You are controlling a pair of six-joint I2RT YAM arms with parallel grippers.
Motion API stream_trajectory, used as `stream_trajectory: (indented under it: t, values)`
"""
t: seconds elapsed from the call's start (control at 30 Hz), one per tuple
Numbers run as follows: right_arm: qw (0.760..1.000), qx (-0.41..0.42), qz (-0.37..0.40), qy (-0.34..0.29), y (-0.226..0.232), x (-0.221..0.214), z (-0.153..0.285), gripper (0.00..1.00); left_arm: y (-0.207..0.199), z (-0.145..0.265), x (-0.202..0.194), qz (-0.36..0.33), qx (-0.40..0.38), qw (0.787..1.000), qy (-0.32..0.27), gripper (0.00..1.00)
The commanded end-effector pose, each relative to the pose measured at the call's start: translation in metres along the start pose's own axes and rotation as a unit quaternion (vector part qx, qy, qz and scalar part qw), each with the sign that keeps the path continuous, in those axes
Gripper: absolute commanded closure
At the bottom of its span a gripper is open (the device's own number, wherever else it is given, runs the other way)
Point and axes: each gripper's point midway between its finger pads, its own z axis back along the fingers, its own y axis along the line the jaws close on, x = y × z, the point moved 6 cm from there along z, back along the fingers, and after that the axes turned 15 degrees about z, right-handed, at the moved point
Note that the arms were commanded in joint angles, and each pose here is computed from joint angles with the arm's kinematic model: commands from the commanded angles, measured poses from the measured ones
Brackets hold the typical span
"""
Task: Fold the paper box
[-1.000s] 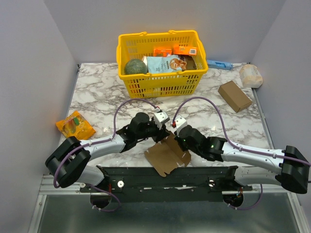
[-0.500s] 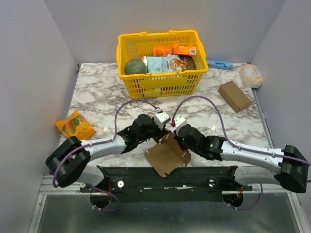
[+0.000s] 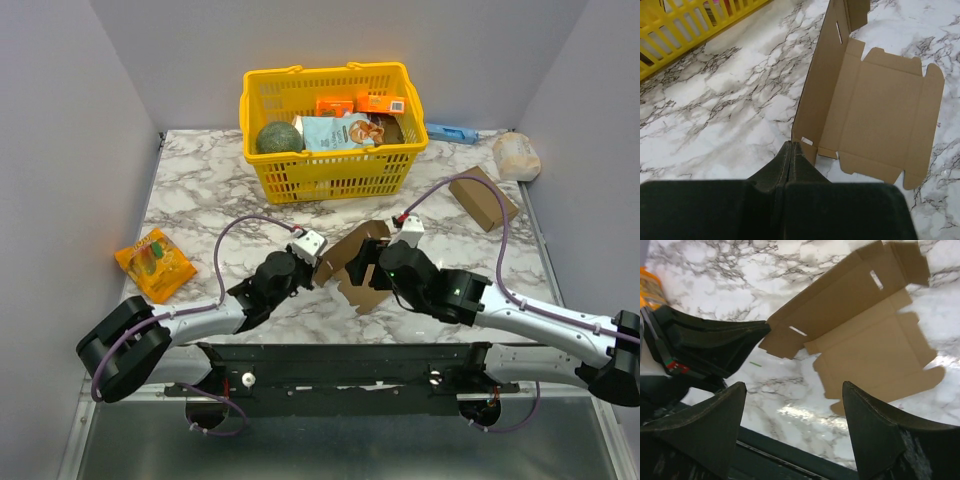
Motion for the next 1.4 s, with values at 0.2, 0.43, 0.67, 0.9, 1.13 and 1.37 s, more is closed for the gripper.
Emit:
stream_trajectory:
  t: [0.2, 0.43, 0.67, 0.9, 1.13, 1.37]
  values:
    - [0.968, 0.041, -0.247, 0.002, -0.013, -0.003, -0.047, 0.16, -0.007, 0.005, 0.006, -0.046, -0.032, 0.997, -0.054, 1.00]
    - [0.963, 0.027, -0.268, -0.027, -0.022, 0.017, -0.063, 0.17, -0.015, 0.002, 0.004, -0.075, -0.040, 0.995, -0.044, 1.00]
    - [0.955, -0.006, -0.297, -0.017, -0.031, 0.004, -0.080, 0.25, -0.022, -0.001, 0.003, -0.098, -0.035, 0.994, -0.035, 1.00]
    - [0.952, -0.018, -0.304, -0.014, -0.037, -0.005, -0.091, 0.40, -0.027, -0.002, 0.000, -0.113, -0.033, 0.993, -0.030, 1.00]
    - [0.952, -0.031, -0.304, -0.008, -0.043, -0.018, -0.093, 0.52, -0.029, -0.004, -0.001, -0.118, -0.031, 0.992, -0.026, 1.00]
    - [0.949, -0.047, -0.310, 0.003, -0.049, -0.032, -0.098, 0.55, -0.033, -0.006, -0.003, -0.121, -0.030, 0.992, -0.020, 1.00]
